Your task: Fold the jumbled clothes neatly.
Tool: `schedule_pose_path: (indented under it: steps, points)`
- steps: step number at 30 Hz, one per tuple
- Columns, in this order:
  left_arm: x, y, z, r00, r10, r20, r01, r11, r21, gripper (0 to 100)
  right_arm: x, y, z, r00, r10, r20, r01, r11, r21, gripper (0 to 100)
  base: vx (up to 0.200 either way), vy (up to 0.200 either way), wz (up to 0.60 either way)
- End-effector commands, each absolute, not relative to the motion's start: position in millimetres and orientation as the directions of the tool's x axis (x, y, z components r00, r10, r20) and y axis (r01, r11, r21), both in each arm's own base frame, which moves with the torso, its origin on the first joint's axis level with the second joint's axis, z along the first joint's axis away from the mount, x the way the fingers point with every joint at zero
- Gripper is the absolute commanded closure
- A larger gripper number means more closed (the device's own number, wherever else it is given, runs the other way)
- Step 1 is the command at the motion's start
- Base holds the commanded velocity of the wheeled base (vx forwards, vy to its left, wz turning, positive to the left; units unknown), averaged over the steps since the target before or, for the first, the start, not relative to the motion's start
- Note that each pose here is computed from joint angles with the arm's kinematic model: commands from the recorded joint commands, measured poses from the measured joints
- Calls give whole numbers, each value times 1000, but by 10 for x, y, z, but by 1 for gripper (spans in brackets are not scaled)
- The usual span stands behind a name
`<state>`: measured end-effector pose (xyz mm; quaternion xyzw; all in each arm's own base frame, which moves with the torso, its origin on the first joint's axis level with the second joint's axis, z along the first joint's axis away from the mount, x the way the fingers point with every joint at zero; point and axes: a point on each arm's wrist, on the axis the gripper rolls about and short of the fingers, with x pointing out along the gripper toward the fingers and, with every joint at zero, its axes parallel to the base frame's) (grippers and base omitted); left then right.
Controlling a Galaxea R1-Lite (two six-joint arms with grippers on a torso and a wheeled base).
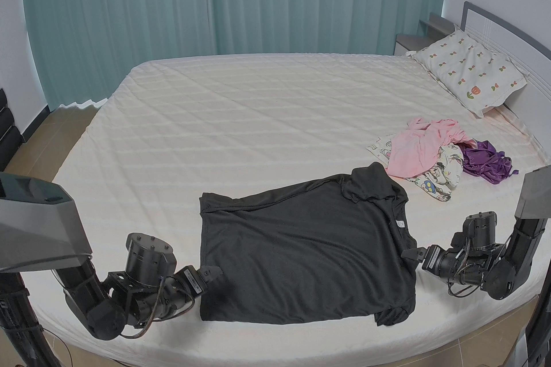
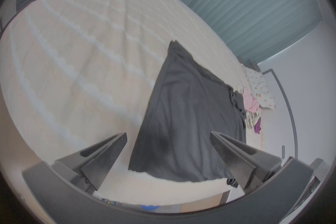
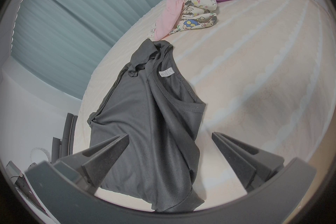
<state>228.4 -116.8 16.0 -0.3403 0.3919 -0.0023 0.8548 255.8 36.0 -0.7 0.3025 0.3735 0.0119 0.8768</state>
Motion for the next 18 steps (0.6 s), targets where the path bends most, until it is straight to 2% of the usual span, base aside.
schedule_pose_path:
  steps: [1, 18]
  points:
    - [2189, -1243, -50, 623, -274, -733, -287, 792, -540, 0, 2504, 376, -50, 702, 254, -665, 206, 822, 531, 0, 0, 0, 0]
    - [2242, -1326, -360, 621, -253, -742, -279, 814, -510, 0, 2567, 384, -112, 713, 256, -653, 197, 821, 536, 0, 0, 0, 0]
